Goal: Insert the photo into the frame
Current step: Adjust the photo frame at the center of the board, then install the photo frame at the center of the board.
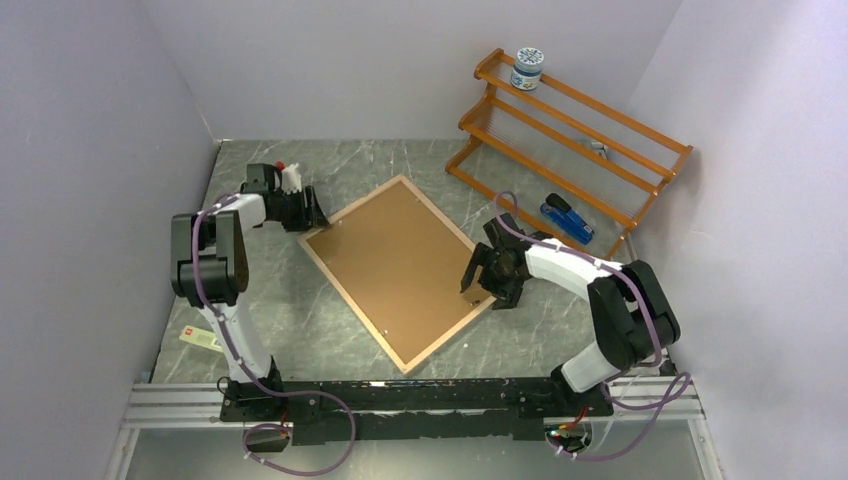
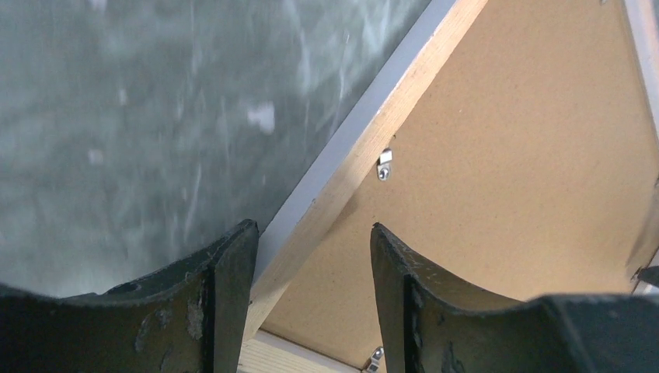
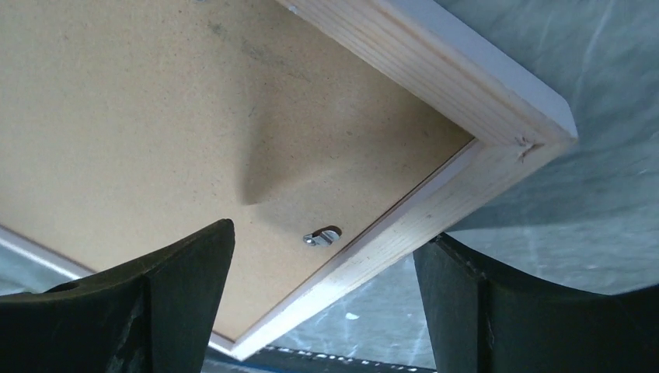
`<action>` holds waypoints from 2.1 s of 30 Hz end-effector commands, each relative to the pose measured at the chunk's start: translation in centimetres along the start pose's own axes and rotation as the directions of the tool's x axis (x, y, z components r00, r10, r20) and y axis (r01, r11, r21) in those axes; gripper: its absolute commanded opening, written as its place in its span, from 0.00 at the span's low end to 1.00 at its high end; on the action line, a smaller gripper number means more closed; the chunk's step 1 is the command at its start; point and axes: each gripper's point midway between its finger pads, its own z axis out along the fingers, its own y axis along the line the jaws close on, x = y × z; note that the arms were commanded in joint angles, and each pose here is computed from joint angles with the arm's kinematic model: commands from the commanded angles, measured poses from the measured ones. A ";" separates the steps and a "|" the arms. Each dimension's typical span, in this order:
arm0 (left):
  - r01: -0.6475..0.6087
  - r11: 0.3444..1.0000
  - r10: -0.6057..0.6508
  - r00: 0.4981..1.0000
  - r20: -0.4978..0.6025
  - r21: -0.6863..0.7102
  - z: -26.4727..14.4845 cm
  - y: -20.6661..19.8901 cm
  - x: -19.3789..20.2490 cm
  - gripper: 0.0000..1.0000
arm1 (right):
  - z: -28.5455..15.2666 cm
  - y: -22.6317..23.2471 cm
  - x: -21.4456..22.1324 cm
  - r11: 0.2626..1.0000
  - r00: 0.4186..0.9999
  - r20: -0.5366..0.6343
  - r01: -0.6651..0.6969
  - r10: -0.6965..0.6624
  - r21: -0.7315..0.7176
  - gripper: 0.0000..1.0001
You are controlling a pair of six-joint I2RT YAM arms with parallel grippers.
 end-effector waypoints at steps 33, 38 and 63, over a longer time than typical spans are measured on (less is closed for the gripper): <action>0.524 0.839 -0.541 0.830 -0.133 -0.145 -10.8 -8.6 16.0 0.70 | 0.2 -2.0 -11.0 0.931 0.955 0.262 0.035 -0.138 0.364 0.77; 0.533 0.821 -0.564 0.814 -0.141 -0.206 -10.6 -7.7 16.6 0.68 | 0.0 -2.7 -10.8 0.927 0.956 0.284 -0.040 -0.073 0.373 0.64; 0.498 0.808 -0.557 0.820 -0.133 -0.316 -10.2 -5.5 16.1 0.67 | -0.8 -1.1 -10.1 0.966 0.961 0.278 -0.066 -0.007 0.250 0.16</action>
